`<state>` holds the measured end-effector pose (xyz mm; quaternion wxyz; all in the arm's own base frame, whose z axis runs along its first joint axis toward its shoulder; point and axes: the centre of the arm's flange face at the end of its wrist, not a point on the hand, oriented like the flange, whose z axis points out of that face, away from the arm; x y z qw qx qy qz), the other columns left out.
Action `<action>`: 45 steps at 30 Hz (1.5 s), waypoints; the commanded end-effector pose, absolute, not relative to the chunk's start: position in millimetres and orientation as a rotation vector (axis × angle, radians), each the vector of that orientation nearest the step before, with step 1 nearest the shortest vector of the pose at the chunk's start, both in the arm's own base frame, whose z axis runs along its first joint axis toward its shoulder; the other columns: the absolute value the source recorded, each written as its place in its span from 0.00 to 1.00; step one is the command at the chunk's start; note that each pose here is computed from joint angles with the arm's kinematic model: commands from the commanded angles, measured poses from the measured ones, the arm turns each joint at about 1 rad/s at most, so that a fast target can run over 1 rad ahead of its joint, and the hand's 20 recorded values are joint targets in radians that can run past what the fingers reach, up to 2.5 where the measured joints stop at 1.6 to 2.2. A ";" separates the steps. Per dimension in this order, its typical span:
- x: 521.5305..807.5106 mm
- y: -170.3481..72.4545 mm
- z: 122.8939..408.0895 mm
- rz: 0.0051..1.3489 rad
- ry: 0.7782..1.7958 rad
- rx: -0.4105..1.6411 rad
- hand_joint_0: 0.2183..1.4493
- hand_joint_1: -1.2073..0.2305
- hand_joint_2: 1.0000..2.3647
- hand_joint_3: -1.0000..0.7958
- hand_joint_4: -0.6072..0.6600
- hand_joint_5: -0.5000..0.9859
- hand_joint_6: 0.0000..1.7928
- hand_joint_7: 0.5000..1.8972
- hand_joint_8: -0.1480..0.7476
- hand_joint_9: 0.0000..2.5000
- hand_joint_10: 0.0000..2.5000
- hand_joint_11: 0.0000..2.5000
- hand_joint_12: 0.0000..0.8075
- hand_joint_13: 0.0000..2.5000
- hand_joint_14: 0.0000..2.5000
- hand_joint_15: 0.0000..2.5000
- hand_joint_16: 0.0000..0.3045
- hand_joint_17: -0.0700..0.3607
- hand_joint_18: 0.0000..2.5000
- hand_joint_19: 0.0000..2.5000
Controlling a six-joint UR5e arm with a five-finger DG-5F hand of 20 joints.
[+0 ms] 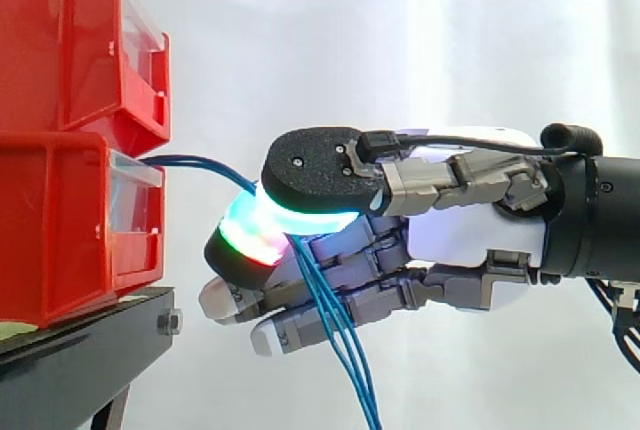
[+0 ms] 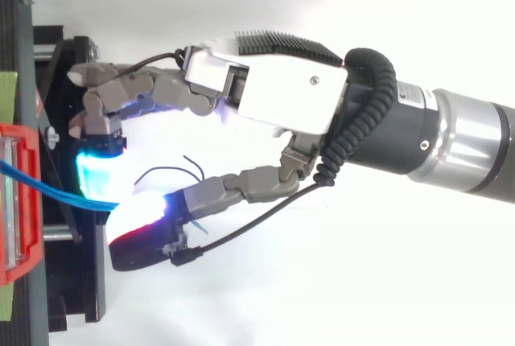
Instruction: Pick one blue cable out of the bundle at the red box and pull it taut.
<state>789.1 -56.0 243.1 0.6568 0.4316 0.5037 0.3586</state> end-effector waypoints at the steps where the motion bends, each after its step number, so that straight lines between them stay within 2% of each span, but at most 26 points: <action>1: 789.0 -56.0 243.0 0.810 1.140 0.980 0.30 0.24 0.02 0.52 0.65 0.24 0.47 0.63 0.62 0.23 0.00 0.14 0.59 0.14 0.00 0.02 0.24 0.55 0.20 0.05; 12: 787.1 -56.4 242.1 0.818 1.146 1.002 0.30 0.25 0.02 0.54 0.61 0.24 0.48 0.61 0.63 0.26 0.00 0.16 0.59 0.16 0.00 0.03 0.24 0.54 0.22 0.06; 22: 776.9 -49.0 230.6 0.955 1.146 1.204 0.30 0.25 0.02 0.53 0.61 0.24 0.48 0.62 0.62 0.30 0.01 0.19 0.59 0.18 0.00 0.03 0.23 0.53 0.23 0.06; 24: 774.3 -46.9 229.4 0.967 1.153 1.236 0.30 0.25 0.02 0.53 0.61 0.24 0.48 0.62 0.62 0.31 0.00 0.21 0.59 0.18 0.00 0.03 0.23 0.53 0.23 0.06; 25: 771.9 -45.8 238.4 0.976 1.154 1.240 0.30 0.25 0.02 0.53 0.61 0.24 0.48 0.62 0.62 0.32 0.00 0.23 0.59 0.18 0.00 0.04 0.23 0.53 0.23 0.07; 30: 764.9 -44.8 248.7 0.955 1.184 1.254 0.30 0.26 0.02 0.52 0.60 0.24 0.48 0.61 0.62 0.36 0.01 0.33 0.59 0.19 0.00 0.05 0.23 0.53 0.24 0.07; 32: 761.4 -44.3 253.3 0.943 1.198 1.261 0.30 0.26 0.02 0.52 0.60 0.24 0.48 0.61 0.63 0.39 0.01 0.43 0.59 0.21 0.00 0.05 0.23 0.53 0.24 0.07; 35: 759.1 -44.3 255.2 0.940 1.211 1.267 0.30 0.26 0.02 0.51 0.59 0.24 0.48 0.60 0.62 0.42 0.01 0.51 0.60 0.22 0.00 0.06 0.23 0.53 0.25 0.07; 40: 758.6 -44.3 254.8 0.938 1.214 1.271 0.30 0.26 0.02 0.51 0.59 0.24 0.48 0.60 0.60 0.44 0.00 0.59 0.59 0.23 0.00 0.08 0.23 0.52 0.25 0.08; 45: 757.4 -44.5 263.9 0.943 1.206 1.263 0.31 0.26 0.02 0.51 0.58 0.24 0.48 0.59 0.59 0.45 0.00 0.62 0.60 0.23 0.00 0.08 0.23 0.52 0.25 0.08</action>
